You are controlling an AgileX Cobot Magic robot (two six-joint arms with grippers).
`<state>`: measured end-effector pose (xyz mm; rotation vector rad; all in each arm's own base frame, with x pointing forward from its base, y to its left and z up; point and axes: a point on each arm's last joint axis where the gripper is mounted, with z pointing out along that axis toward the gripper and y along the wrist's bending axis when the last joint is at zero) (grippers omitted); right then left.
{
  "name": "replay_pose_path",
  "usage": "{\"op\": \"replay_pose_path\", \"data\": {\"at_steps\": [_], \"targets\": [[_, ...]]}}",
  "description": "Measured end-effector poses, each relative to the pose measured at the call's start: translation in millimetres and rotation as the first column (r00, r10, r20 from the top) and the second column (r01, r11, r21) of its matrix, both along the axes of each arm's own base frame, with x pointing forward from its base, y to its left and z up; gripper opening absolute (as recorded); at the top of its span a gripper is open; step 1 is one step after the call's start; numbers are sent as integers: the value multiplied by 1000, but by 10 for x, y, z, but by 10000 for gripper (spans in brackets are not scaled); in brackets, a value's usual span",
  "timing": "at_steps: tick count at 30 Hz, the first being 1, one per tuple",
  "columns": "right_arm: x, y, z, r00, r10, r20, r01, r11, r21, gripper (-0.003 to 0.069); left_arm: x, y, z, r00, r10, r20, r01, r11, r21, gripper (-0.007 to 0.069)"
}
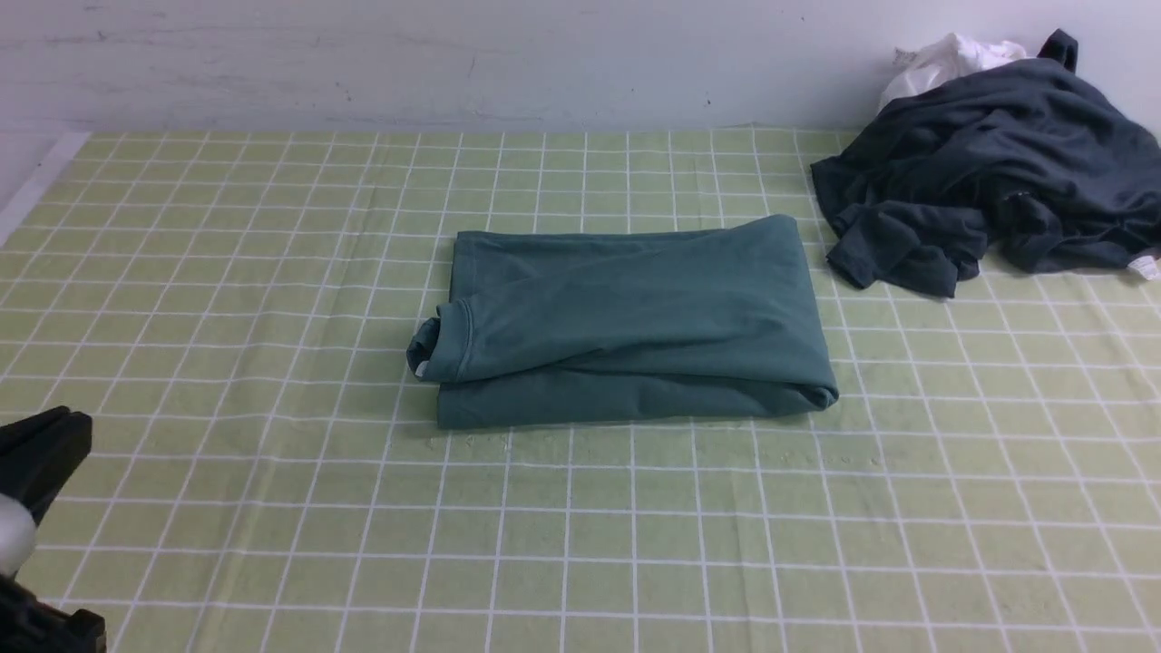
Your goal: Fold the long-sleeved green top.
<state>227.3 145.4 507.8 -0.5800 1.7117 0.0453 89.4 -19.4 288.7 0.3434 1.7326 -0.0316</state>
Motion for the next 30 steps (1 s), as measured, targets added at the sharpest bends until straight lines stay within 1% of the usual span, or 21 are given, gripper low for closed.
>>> {"op": "replay_pose_path", "data": {"at_steps": [1, 2, 3, 6, 8, 9, 11, 13, 15, 18, 23, 28, 30], "targets": [[-96, -73, -120, 1000, -3, -26, 3, 1000, 7, -16, -9, 15, -34, 1000, 17, 21, -17, 1000, -4, -4], [-190, -130, -360, 999, 8, -54, -8, 1000, 4, -16, -17, 30, -69, 999, 33, 41, -33, 999, -6, -4], [-241, -159, -463, 998, 18, -57, -18, 1000, 8, -16, -22, 34, -88, 998, 37, 43, -37, 999, -8, -4], [-504, -281, -976, 995, 94, -35, -93, 995, 46, -16, -25, 38, -138, 998, 42, 39, -42, 999, -9, -4], [-666, -316, -1428, 985, 169, -31, -165, 982, 97, -16, -25, 38, -141, 998, 42, 38, -42, 999, -9, -4], [-694, -330, -1453, 984, 175, -25, -172, 979, 106, -16, -25, 38, -141, 998, 42, 38, -42, 999, -9, -4], [-863, -354, -1915, 966, 254, -46, -240, 951, 194, -16, -25, 38, -143, 998, 42, 38, -42, 999, -9, -4], [-949, -363, -2170, 953, 295, -68, -272, 932, 238, -16, -25, 37, -143, 998, 41, 37, -41, 999, -10, -4], [-1023, -375, -2374, 940, 330, -85, -298, 918, 263, -16, -27, 33, -141, 999, 42, 34, -41, 999, -35, -4], [-1085, -385, -2542, 928, 359, -102, -320, 906, 277, -16, -28, 25, -137, 999, 42, 27, -40, 996, -84, -4], [-1144, -412, -2713, 919, 371, -136, -326, 905, 273, -16, -29, 13, -129, 999, 41, 18, -37, 987, -158, -4], [-1147, -443, -2746, 924, 349, -156, -295, 911, 290, -16, -29, 10, -126, 999, 40, 17, -37, 984, -175, -4], [-1126, -471, -2740, 933, 318, -171, -250, 910, 330, -16, -29, 9, -126, 999, 40, 16, -37, 983, -180, -4]]}}
